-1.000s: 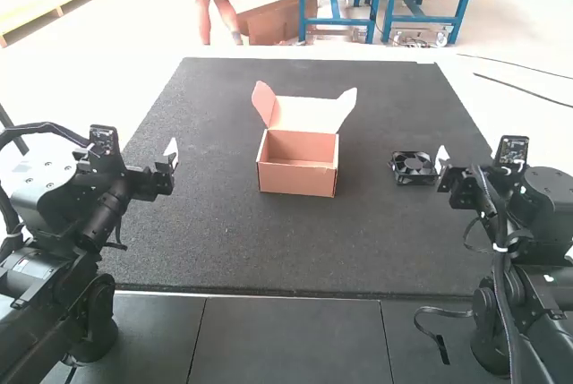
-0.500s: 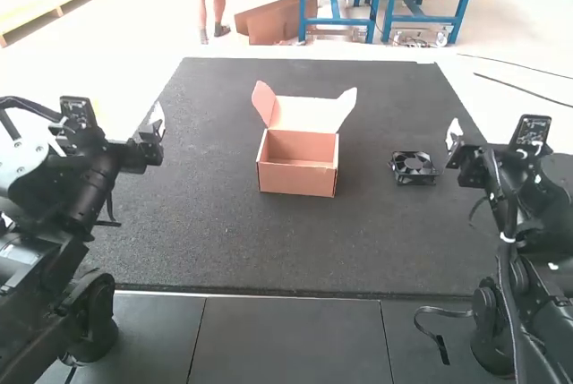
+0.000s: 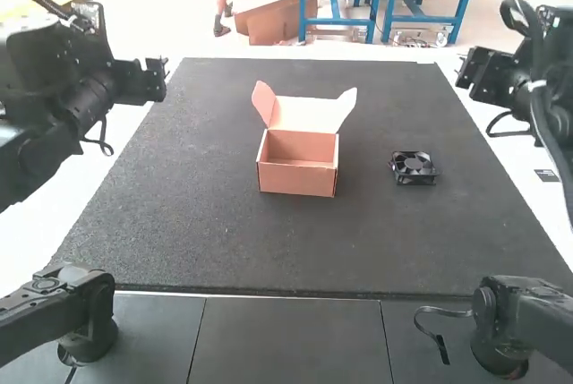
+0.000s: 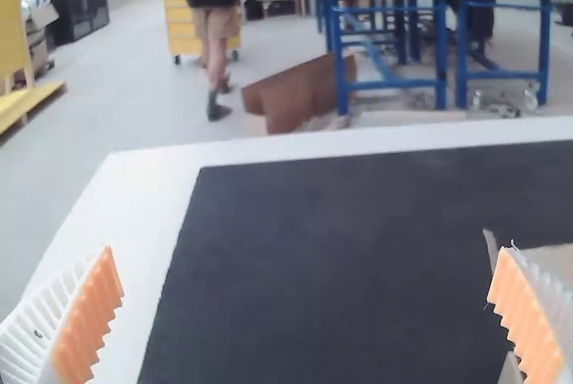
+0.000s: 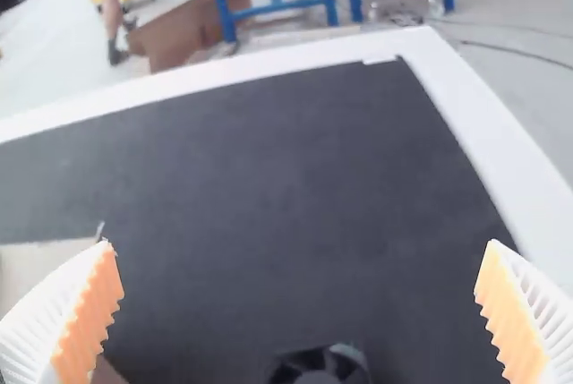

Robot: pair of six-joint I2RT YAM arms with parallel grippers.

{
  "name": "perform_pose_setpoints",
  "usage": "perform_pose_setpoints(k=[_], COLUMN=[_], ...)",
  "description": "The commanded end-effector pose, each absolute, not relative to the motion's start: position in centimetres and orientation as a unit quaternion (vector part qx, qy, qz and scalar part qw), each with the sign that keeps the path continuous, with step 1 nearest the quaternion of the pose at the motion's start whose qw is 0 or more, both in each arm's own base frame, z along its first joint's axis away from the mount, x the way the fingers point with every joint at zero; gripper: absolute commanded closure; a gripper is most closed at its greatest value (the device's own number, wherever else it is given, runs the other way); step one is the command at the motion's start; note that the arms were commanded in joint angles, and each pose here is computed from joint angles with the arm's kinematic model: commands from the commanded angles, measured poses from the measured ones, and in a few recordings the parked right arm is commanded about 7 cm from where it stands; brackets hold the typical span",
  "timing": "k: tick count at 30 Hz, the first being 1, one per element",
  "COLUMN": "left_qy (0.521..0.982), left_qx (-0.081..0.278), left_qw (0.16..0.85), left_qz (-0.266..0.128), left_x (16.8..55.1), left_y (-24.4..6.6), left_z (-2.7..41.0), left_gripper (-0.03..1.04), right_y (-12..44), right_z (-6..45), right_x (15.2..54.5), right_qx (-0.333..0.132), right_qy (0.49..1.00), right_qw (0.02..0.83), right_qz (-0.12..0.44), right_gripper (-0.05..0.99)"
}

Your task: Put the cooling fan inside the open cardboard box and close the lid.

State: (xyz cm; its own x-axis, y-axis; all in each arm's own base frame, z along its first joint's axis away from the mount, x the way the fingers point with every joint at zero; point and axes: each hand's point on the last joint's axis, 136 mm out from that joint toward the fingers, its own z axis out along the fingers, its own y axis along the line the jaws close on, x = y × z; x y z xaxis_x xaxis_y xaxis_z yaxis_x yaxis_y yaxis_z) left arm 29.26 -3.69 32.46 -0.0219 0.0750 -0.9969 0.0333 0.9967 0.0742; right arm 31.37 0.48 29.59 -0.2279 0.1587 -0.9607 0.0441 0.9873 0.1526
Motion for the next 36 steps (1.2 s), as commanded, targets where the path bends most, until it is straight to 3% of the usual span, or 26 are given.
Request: perform_pose_setpoints(k=[1, 7, 10, 22, 26, 36], left_qy=[0.708, 0.755, 0.764, 0.805, 0.802, 0.811], left_qx=[0.035, 0.082, 0.091, 0.166, 0.180, 0.180], left_qw=[0.705, 0.651, 0.638, 0.564, 0.563, 0.549], left_qz=[0.007, -0.021, -0.025, -0.076, -0.086, -0.087], left_x=[29.9, 31.2, 31.0, 28.7, 28.5, 29.2], left_y=[-4.0, -6.0, -6.5, -10.4, -11.5, -11.9], left_z=[36.0, 35.2, 34.8, 31.0, 31.0, 29.8], left_gripper=[0.04, 0.04, 0.04, 0.05, 0.05, 0.05], right_y=[0.6, 0.6, 0.5, -2.3, -2.9, -2.7], right_z=[32.0, 33.1, 31.3, 24.3, 21.9, 15.1], right_x=[32.3, 33.6, 34.1, 33.4, 33.5, 34.9], right_qx=[0.069, 0.049, 0.039, 0.077, 0.080, 0.029], right_qy=[0.792, 0.822, 0.857, 0.927, 0.939, 0.964], right_qw=[0.604, 0.566, 0.514, 0.366, 0.335, 0.265], right_qz=[0.056, 0.040, 0.026, 0.005, 0.005, 0.003], right_gripper=[0.03, 0.03, 0.03, 0.03, 0.03, 0.03])
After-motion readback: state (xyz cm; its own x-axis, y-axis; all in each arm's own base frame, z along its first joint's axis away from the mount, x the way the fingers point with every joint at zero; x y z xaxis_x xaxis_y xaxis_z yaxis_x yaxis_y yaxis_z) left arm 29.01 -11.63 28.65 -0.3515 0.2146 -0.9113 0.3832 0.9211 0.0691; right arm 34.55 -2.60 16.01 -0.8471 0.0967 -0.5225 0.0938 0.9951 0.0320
